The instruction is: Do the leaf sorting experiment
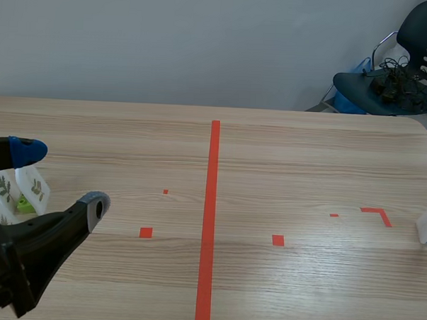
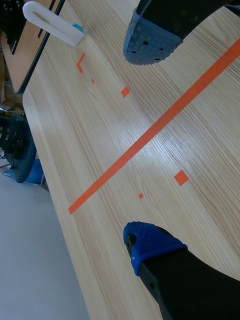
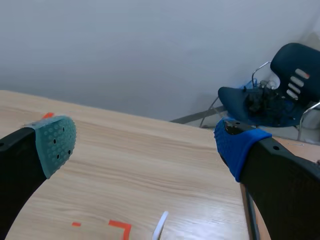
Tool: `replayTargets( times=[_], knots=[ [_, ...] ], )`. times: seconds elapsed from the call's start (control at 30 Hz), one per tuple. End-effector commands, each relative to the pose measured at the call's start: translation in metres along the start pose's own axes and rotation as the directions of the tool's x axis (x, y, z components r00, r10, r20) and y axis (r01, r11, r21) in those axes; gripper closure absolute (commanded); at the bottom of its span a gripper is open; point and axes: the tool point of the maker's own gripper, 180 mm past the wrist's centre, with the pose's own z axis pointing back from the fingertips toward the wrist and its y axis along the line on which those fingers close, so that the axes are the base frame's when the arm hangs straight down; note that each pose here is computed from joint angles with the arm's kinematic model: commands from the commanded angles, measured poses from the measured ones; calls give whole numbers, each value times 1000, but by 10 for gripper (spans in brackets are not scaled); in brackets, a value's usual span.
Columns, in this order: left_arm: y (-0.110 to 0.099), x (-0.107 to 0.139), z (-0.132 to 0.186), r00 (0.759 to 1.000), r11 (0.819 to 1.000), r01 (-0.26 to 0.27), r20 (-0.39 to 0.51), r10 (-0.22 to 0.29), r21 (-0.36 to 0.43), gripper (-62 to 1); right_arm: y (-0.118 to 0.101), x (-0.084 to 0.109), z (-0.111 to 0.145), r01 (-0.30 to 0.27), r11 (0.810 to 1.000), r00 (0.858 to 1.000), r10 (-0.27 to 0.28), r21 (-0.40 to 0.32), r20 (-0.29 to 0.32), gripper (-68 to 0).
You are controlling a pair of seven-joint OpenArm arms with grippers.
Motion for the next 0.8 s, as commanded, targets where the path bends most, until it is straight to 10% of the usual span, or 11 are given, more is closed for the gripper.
replayTargets(
  times=[0.0,0.33,0.77],
  knots=[
    [-3,8,-2,1000,1000,-2,29,2,-9,-623,9,-5,-1,12,999,1000,-11,39,-19,-586],
    [-5,8,-1,1000,1000,0,28,1,-25,-623,78,-42,-3,46,973,978,2,226,-207,-679],
    [-12,21,-5,998,994,-11,61,18,-109,-623,187,-59,5,184,871,957,-54,455,-284,-679]
  ],
)
